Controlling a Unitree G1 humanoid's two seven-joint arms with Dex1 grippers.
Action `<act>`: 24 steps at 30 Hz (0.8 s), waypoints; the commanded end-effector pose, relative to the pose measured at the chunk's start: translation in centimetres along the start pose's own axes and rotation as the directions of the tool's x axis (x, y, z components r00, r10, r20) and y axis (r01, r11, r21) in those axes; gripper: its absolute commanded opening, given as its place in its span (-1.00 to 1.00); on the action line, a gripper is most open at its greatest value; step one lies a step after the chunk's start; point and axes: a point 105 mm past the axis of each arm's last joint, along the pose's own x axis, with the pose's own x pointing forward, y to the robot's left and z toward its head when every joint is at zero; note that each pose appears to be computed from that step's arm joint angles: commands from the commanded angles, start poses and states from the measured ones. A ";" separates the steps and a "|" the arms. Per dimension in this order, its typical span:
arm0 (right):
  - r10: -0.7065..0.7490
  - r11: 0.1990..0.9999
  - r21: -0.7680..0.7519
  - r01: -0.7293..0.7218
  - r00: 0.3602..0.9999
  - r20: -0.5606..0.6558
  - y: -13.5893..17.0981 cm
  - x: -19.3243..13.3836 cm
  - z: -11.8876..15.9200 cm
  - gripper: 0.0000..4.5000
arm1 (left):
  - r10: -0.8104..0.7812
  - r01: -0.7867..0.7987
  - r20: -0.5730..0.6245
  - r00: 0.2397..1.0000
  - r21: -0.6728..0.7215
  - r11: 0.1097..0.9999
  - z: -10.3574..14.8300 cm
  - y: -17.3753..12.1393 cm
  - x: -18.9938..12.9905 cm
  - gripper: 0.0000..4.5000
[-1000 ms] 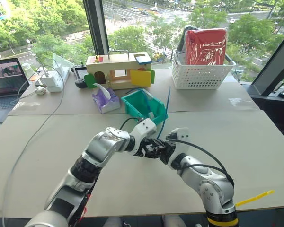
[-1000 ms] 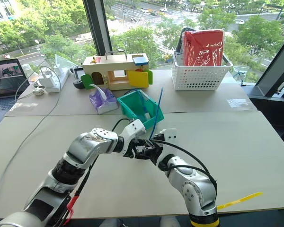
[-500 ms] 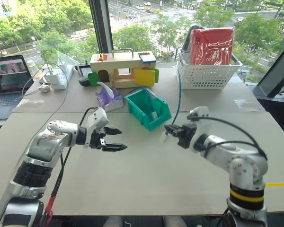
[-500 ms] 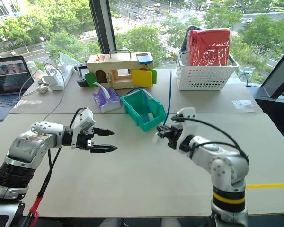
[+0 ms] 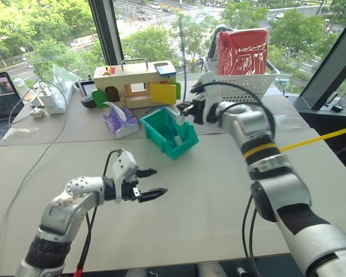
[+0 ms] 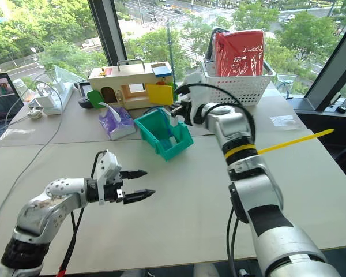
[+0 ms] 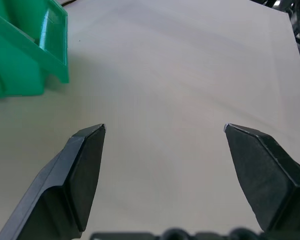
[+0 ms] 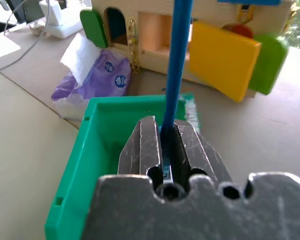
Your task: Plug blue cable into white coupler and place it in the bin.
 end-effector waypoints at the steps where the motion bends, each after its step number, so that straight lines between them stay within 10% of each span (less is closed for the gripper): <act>1: 0.052 0.998 -0.051 -0.048 0.997 0.064 1.0 0.5 2.4 -0.21 | 0.048 -0.049 0.036 0.998 0.021 0.999 1.1 -0.3 -0.7 0.90; 9: 0.061 0.997 -0.054 -0.055 0.992 0.113 0.8 0.4 3.9 0.97 | 0.097 -0.098 0.048 0.994 0.030 0.995 1.3 0.1 -1.1 0.90; 17: 0.021 0.999 0.014 -0.031 0.879 0.476 -3.7 -9.6 9.4 0.97 | 0.334 -0.349 0.217 0.917 0.038 0.936 3.8 5.0 -3.3 0.90; 24: -0.113 0.976 -0.150 0.156 0.959 0.260 -4.9 -17.8 -2.6 0.97 | 0.528 -0.557 0.296 0.796 0.016 0.830 3.4 8.7 -6.2 0.90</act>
